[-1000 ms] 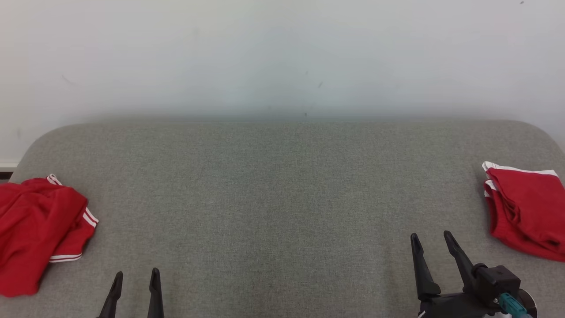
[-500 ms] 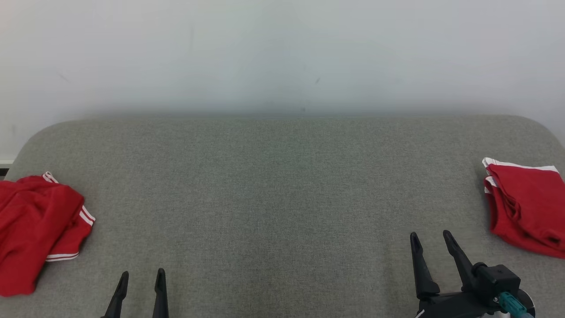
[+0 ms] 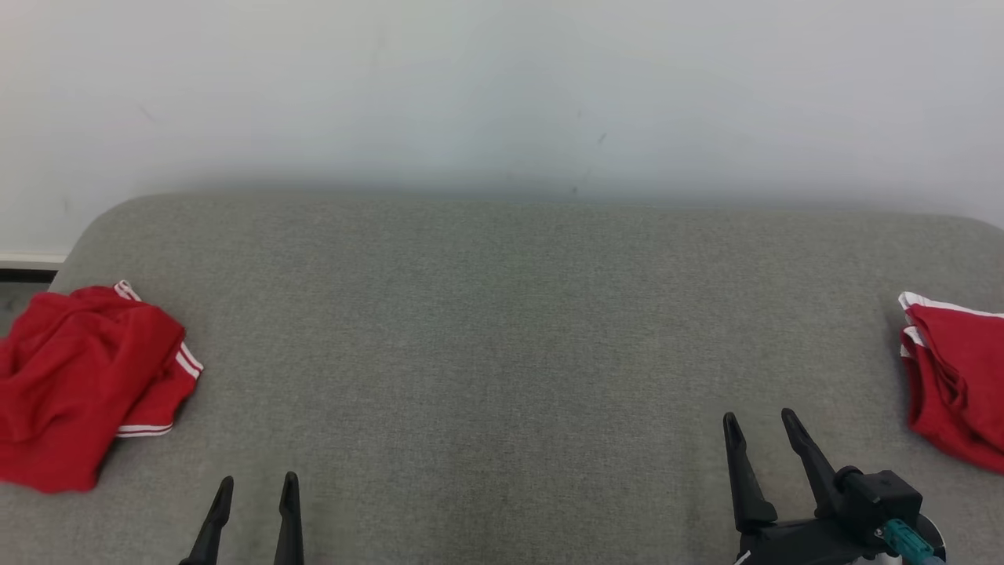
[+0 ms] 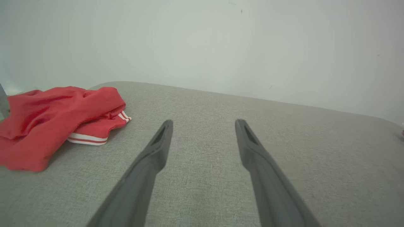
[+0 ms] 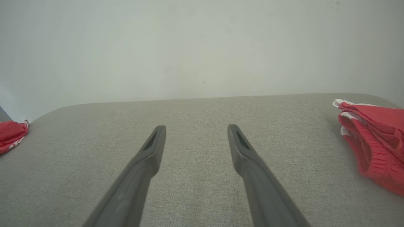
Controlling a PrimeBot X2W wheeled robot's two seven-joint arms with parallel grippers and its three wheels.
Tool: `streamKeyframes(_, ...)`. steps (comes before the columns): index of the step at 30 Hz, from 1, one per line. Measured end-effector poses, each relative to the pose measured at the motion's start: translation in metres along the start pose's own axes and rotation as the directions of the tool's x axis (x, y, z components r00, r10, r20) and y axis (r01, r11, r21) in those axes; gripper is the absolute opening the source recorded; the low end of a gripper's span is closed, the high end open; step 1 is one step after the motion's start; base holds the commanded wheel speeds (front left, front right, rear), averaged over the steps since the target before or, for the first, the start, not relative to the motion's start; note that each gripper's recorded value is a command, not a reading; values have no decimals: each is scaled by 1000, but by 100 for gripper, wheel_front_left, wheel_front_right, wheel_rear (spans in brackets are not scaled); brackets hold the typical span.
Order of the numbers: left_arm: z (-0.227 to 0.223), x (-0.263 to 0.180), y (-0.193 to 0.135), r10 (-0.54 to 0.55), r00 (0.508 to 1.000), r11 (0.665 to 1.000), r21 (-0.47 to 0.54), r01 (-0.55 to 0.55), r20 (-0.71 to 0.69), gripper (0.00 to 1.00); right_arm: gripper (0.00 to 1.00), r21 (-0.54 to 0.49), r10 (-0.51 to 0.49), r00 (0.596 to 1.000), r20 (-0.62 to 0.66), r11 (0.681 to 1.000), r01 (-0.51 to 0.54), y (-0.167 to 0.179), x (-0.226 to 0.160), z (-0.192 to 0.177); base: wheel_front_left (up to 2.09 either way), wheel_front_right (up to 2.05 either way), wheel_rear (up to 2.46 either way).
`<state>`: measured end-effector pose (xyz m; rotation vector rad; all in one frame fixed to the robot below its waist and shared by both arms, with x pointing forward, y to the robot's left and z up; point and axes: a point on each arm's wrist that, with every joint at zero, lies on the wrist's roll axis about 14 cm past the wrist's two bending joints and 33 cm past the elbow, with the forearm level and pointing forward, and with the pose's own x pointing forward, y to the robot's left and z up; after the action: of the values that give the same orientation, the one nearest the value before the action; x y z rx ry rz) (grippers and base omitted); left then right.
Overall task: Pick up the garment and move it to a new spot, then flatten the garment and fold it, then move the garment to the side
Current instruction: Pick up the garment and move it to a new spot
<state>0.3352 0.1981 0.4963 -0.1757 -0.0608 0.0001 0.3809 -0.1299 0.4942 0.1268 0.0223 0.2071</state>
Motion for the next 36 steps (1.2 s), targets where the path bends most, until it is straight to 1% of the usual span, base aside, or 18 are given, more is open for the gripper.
streamKeyframes(5, 4, -11, 17, 53, 999, 999, 10, -53, 8, 100, 100, 8, 56, 998, -7, 998, -56, 18, 9, -3, 0, 0, 0)
streamKeyframes(10, 8, -29, 38, 126, 992, 992, 17, -127, 22, 100, 100, 15, 134, 991, -24, 991, -134, 44, 19, -8, 0, 0, 0)
streamKeyframes(13, 12, -43, 52, 178, 984, 984, 19, -178, 32, 100, 100, 18, 188, 982, -37, 982, -187, 62, 23, -12, 0, 0, 0)
streamKeyframes(18, 14, -73, 76, 276, 960, 960, 25, -277, 40, 100, 100, 28, 290, 956, -51, 957, -289, 98, 31, -17, 0, 0, 0)
streamKeyframes(21, 20, -90, 89, 331, 942, 943, 27, -333, 60, 100, 100, 34, 357, 932, -61, 934, -356, 123, 34, -20, 0, 0, 0)
streamKeyframes(23, 24, -106, 101, 384, 920, 922, 28, -387, 74, 100, 100, 33, 413, 908, -65, 911, -411, 143, 36, -21, 0, 0, 0)
streamKeyframes(24, 24, -106, 101, 384, 920, 922, 28, -387, 74, 100, 100, 33, 413, 908, -65, 911, -411, 143, 36, -21, 0, 0, 0)
streamKeyframes(29, 35, -140, 124, 501, 859, 861, 31, -507, 107, 100, 100, 24, 535, 843, -54, 845, -535, 193, 46, -15, 0, 0, 0)
streamKeyframes(33, 35, -155, 132, 555, 826, 827, 36, -561, 100, 100, 100, 35, 593, 802, -72, 805, -592, 217, 49, -22, 0, 0, 0)
streamKeyframes(36, 35, -159, 132, 570, 816, 817, 40, -576, 95, 100, 100, 48, 614, 786, -80, 790, -612, 226, 51, -27, -8, -8, -8)
